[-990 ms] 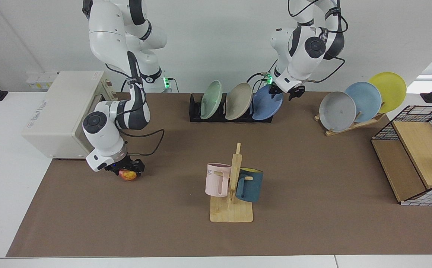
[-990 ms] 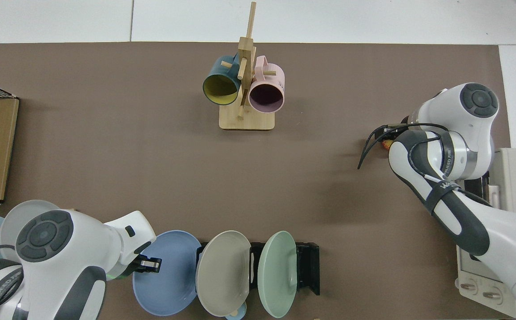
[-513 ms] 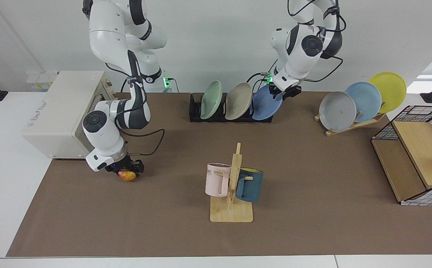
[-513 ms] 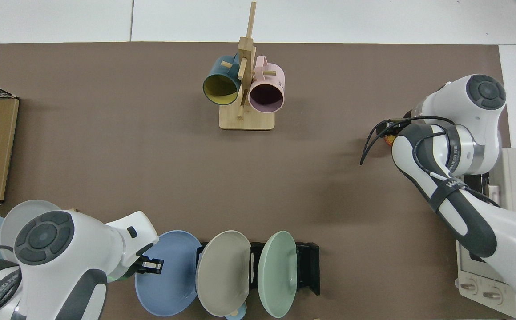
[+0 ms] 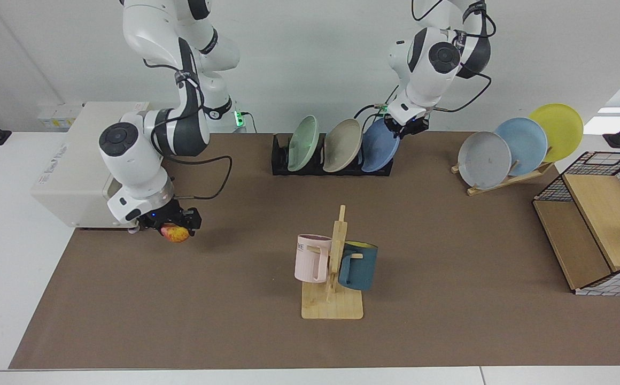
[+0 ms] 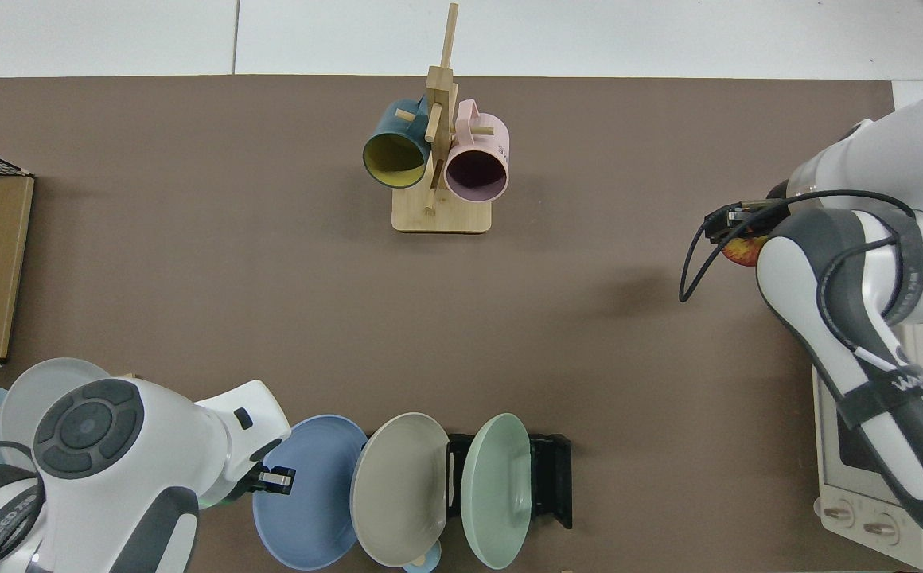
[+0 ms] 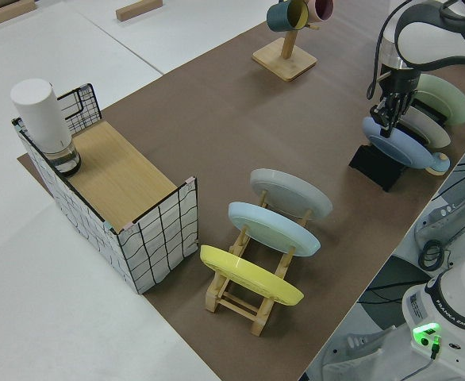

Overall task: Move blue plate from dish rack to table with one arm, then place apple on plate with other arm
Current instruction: 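Pull the blue plate out of the rack onto the table with the left gripper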

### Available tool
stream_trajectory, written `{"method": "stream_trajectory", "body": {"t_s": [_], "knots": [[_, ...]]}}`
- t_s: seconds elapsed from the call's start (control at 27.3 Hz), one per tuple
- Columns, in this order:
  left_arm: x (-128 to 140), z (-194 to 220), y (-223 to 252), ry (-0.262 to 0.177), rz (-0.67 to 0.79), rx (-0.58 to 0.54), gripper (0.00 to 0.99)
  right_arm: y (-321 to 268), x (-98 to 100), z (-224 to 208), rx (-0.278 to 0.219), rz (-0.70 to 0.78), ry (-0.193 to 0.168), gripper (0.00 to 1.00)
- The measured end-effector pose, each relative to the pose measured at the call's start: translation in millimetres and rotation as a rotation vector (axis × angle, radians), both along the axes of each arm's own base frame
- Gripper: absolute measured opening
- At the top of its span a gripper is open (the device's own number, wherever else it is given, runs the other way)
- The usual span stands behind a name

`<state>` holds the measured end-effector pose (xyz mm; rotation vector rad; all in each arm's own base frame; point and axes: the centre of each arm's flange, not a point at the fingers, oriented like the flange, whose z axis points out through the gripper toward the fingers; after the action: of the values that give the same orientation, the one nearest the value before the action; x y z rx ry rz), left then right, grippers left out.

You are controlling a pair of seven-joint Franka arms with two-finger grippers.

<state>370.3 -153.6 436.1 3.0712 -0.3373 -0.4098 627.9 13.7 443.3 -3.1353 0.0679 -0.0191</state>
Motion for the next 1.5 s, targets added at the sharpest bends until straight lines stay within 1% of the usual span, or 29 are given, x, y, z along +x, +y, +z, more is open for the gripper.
{"method": "stream_trajectory", "body": {"t_s": [0.07,0.15,0.26,0.33,0.59,0.77,0.88,0.99,1.06,1.21,1.32,1.5], "knots": [[0,1,-2,-0.006,-0.011,0.011,0.106,0,-5.3,13,0.001,0.000,0.009,0.79],[1,4,-3,-0.022,-0.027,0.038,0.106,0,-10.3,25,0.002,0.001,0.020,0.79],[7,17,-3,-0.071,-0.042,0.100,0.088,0,-16.1,42,0.003,0.001,0.026,0.79],[12,28,-2,-0.102,-0.043,0.117,0.084,0,-20.1,51,0.003,0.002,0.030,0.79],[30,70,5,-0.189,-0.018,0.118,0.070,2,-33.5,79,0.005,0.006,0.025,0.79],[47,95,25,-0.237,0.034,0.112,0.057,2,-36.0,84,0.006,0.006,0.022,0.79],[64,102,43,-0.248,0.074,0.091,0.057,2,-36.2,83,0.006,0.006,0.024,0.79],[87,101,63,-0.258,0.100,0.041,0.057,2,-36.2,83,0.006,0.006,0.024,0.79],[104,95,73,-0.276,0.107,0.007,0.057,2,-36.2,83,0.006,0.006,0.024,0.79],[128,78,83,-0.303,0.130,-0.023,0.057,2,-36.2,83,0.006,0.006,0.024,0.79],[141,62,81,-0.301,0.158,-0.069,0.057,2,-36.2,83,0.006,0.006,0.024,0.79],[158,34,71,-0.281,0.226,-0.179,0.057,2,-36.2,83,0.006,0.006,0.025,0.79]]}}
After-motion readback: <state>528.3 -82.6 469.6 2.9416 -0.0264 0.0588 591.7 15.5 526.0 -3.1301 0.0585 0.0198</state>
